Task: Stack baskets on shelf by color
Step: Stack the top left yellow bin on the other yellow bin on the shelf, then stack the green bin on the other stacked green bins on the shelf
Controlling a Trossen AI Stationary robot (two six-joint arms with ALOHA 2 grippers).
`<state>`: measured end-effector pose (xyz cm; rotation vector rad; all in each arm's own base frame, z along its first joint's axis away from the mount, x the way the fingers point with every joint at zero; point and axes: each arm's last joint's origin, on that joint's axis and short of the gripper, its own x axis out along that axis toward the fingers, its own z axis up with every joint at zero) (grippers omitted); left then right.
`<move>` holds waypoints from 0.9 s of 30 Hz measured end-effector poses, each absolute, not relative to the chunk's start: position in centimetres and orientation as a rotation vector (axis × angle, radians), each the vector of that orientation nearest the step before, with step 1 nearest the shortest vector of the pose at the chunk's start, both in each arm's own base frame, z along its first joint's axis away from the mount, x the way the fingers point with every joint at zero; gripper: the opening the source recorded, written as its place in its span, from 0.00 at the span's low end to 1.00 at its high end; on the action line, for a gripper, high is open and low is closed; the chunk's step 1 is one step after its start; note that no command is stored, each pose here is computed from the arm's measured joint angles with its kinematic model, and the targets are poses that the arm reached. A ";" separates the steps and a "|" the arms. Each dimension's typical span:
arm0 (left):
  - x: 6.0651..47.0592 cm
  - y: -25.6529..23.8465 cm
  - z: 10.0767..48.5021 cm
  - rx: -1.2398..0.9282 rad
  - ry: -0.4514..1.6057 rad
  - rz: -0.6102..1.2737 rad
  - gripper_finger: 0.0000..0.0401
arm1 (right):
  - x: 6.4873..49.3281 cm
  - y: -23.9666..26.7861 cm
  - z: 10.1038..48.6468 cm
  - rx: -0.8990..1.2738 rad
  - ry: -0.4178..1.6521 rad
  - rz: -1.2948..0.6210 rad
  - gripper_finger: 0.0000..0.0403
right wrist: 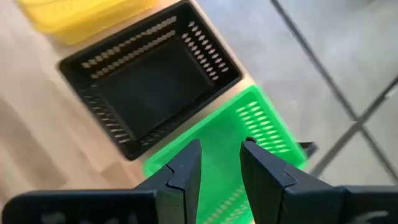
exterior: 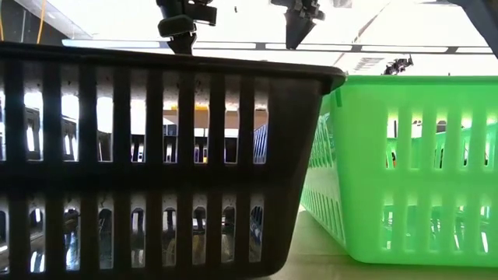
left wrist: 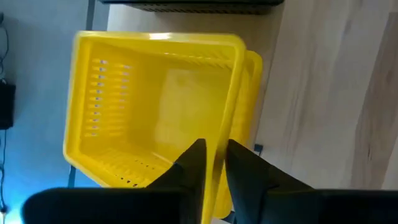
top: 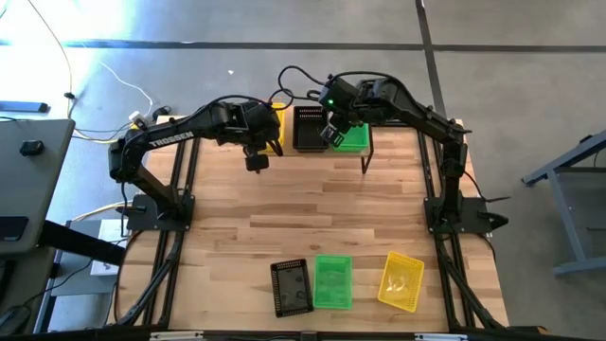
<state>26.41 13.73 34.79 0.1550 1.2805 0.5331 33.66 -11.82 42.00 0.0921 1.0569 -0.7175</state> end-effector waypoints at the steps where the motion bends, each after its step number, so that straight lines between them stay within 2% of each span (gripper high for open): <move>1: 26.4 13.7 34.8 0.155 1.280 0.533 0.14 | 33.7 -11.7 42.0 0.109 1.054 -0.707 0.24; 8: 26.4 13.6 34.8 0.123 1.269 0.557 0.30 | 34.2 -9.8 41.9 0.100 1.063 -0.644 0.24; 14: 26.3 13.1 34.9 0.124 1.279 0.544 0.40 | 34.6 -6.7 41.7 0.104 1.115 -0.506 0.24; 21: 25.9 11.6 35.2 0.138 1.316 0.505 0.41 | 35.0 -2.8 41.6 0.144 1.125 -0.363 0.24; 27: 25.1 9.6 36.5 0.134 1.251 0.477 0.41 | 35.1 1.0 41.6 0.153 1.121 -0.298 0.24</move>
